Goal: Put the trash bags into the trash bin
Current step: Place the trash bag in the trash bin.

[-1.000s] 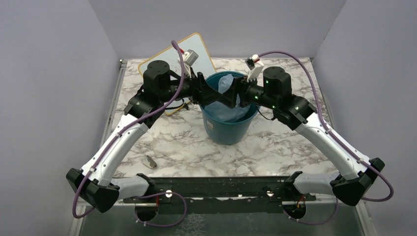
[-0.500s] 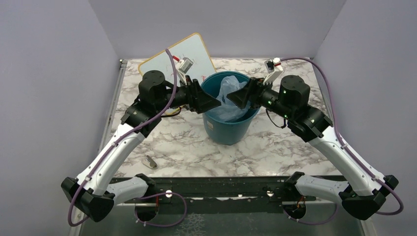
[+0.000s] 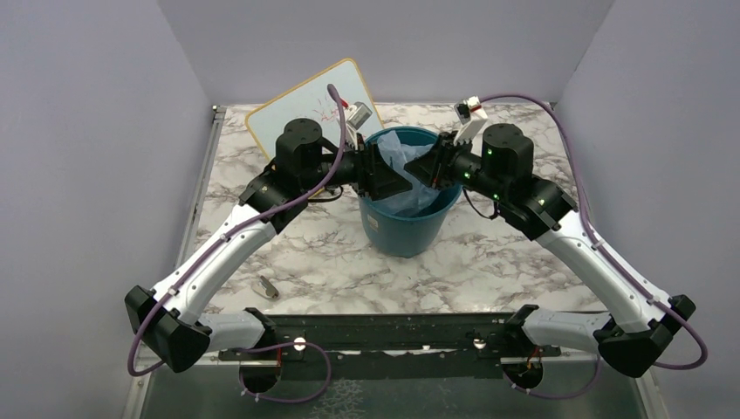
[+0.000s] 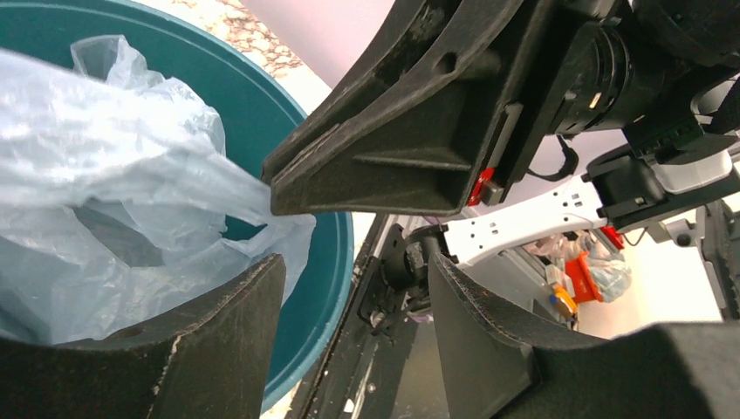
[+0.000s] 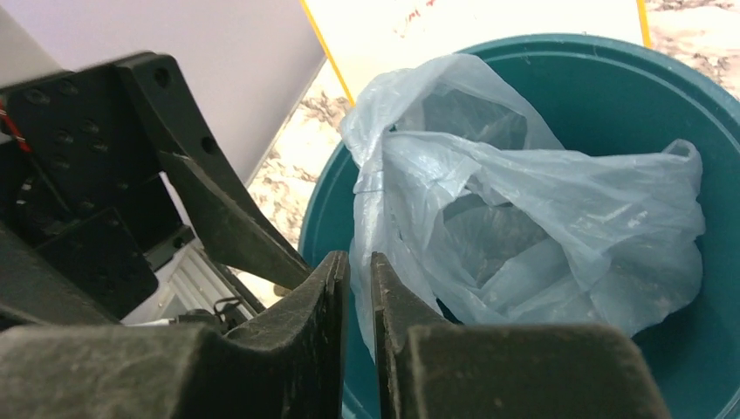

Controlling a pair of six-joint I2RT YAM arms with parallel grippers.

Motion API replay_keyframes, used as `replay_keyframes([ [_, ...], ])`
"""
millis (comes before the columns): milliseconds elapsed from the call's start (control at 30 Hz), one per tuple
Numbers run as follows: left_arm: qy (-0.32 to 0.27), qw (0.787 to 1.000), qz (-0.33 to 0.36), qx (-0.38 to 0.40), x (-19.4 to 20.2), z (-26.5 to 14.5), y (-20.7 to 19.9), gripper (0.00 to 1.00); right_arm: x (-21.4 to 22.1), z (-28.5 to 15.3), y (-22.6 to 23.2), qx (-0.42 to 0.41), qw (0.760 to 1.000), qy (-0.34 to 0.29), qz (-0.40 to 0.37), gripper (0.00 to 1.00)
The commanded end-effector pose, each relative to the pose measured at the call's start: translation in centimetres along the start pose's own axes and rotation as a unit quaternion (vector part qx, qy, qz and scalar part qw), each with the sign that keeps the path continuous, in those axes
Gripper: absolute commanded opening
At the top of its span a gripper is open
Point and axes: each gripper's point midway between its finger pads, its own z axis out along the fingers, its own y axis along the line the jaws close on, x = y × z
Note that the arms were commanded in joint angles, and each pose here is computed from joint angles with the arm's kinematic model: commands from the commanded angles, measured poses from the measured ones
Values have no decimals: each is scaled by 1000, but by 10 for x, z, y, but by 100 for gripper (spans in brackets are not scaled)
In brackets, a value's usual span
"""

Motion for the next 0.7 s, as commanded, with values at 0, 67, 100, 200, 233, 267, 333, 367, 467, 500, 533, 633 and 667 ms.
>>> replay_keyframes([
  [0, -17, 999, 42, -19, -15, 2, 4, 64, -8, -1, -5, 14, 1000, -9, -22, 19],
  [67, -10, 998, 54, -10, -12, 3, 5, 66, -12, 0, -10, 30, 999, -16, -26, 18],
  [100, -8, 998, 54, -14, -10, 5, 9, 66, -13, 0, -13, 37, 999, -18, -30, 17],
  [200, -8, 998, 53, -31, -10, 6, 17, 66, -14, 0, -16, 46, 998, -15, -44, 16],
  [233, -14, 998, 53, -38, -12, 6, 19, 66, -14, -1, -19, 52, 997, -14, -47, 19],
  [267, -24, 997, 56, -47, -16, 4, 20, 66, -14, -1, -22, 60, 997, -14, -50, 25],
  [333, -48, 995, 60, -62, -26, 0, 21, 66, -17, -5, -36, 98, 993, -23, -62, 39],
  [367, -59, 994, 62, -66, -30, -2, 21, 66, -17, -7, -42, 111, 991, -22, -70, 43],
  [467, -84, 992, 57, -80, -41, -6, 24, 66, -11, -14, -48, 122, 988, -7, -97, 52],
  [500, -91, 991, 54, -83, -44, -7, 25, 66, -8, -15, -49, 121, 987, 0, -101, 56],
  [533, -97, 991, 51, -82, -47, -8, 25, 67, -3, -16, -49, 117, 988, 8, -104, 58],
  [633, -106, 991, 32, -77, -53, -8, 29, 67, 12, -17, -42, 88, 990, 37, -108, 51],
  [667, -110, 991, 26, -71, -55, -7, 29, 67, 18, -16, -37, 70, 991, 46, -107, 48],
])
